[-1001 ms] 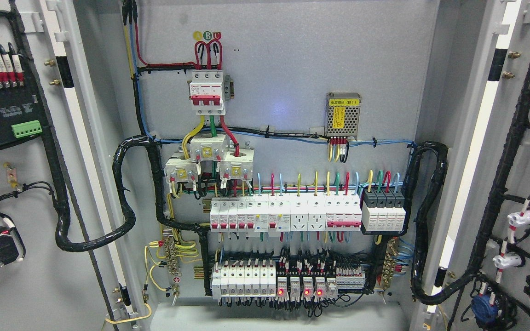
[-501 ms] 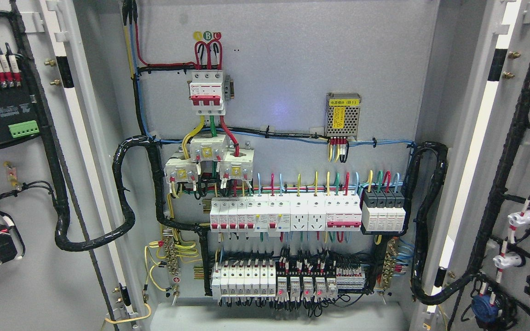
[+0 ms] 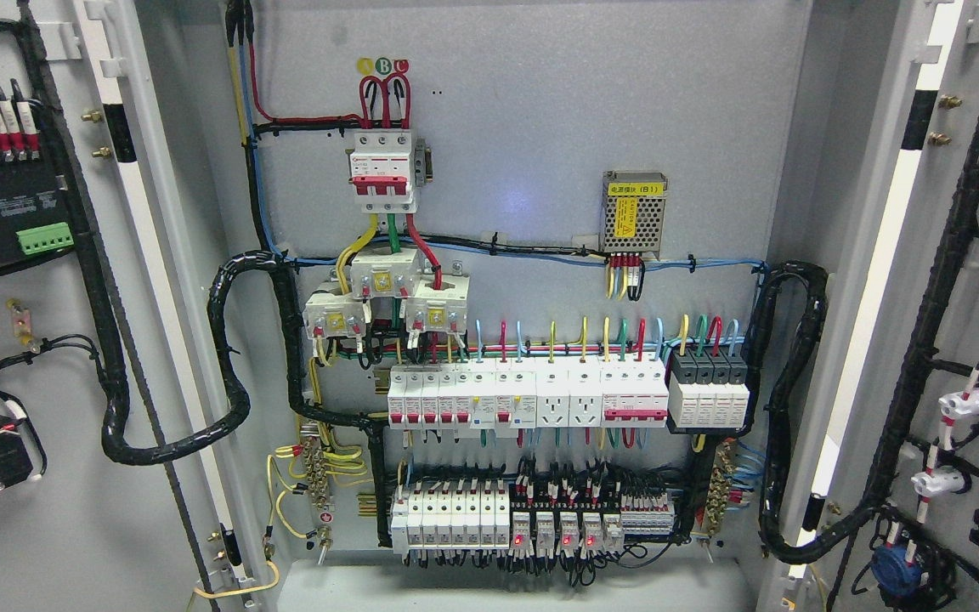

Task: Open door with both hands

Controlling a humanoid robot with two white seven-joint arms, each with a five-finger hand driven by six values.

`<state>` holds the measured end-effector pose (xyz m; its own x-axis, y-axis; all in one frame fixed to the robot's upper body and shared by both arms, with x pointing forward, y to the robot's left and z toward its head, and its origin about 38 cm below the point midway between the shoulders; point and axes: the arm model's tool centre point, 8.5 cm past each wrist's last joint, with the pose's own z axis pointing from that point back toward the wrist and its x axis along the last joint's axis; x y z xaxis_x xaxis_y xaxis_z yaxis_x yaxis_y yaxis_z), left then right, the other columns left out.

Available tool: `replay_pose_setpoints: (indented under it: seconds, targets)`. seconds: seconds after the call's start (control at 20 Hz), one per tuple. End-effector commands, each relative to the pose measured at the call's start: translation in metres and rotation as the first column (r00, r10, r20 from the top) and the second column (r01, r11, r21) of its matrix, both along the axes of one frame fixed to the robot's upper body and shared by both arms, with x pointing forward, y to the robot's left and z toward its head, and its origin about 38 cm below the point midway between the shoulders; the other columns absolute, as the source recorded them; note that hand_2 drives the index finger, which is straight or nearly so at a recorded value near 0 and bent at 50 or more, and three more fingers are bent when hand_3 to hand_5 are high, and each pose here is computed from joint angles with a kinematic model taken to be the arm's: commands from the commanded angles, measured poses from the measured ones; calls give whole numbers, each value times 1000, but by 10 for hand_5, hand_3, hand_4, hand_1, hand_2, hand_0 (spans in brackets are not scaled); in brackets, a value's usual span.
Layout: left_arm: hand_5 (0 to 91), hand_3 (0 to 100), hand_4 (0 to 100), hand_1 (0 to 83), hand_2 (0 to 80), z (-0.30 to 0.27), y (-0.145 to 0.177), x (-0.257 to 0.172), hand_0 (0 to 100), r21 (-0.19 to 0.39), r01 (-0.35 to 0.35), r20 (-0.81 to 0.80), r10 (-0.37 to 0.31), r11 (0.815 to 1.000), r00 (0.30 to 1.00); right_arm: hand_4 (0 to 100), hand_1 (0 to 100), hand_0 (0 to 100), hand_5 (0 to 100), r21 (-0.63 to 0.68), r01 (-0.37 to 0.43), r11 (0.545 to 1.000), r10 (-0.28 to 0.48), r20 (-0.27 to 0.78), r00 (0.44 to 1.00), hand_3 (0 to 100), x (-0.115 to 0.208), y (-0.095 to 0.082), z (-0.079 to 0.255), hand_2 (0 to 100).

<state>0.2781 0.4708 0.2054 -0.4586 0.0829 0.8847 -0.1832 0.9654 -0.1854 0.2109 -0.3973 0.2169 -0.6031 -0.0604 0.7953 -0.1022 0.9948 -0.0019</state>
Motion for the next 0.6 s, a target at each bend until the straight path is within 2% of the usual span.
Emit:
replay_pose_setpoints:
  seconds: [0.0, 0.1, 0.3, 0.4, 0.55]
  targets:
    - [0, 0, 0, 0, 0, 6, -45, -13, 0, -13, 127, 19, -126, 992, 992, 0, 0, 191, 0, -1, -59, 998, 59, -3, 998, 0, 3, 15, 1, 0]
    - [0, 0, 0, 0, 0, 4, -53, -15, 0, -27, 141, 24, -140, 990, 990, 0, 0, 191, 0, 2, -81, 997, 81, 11, 997, 0, 3, 22, 5, 0]
    - [0, 0, 0, 0, 0, -1, -66, -22, 0, 9, 154, 18, -154, 988, 988, 0, 0, 191, 0, -4, -103, 995, 103, 39, 994, 0, 7, 27, 8, 0]
    - [0, 0, 0, 0, 0, -4, -73, -23, 0, 0, 167, 15, -167, 986, 986, 0, 0, 191, 0, -2, -114, 993, 114, 43, 993, 0, 8, 30, 8, 0]
    - [0, 0, 0, 0, 0, -9, -84, -24, 0, 23, 191, 5, -191, 981, 982, 0, 0, 191, 0, 16, -172, 985, 171, 34, 985, 0, 15, 46, 2, 0]
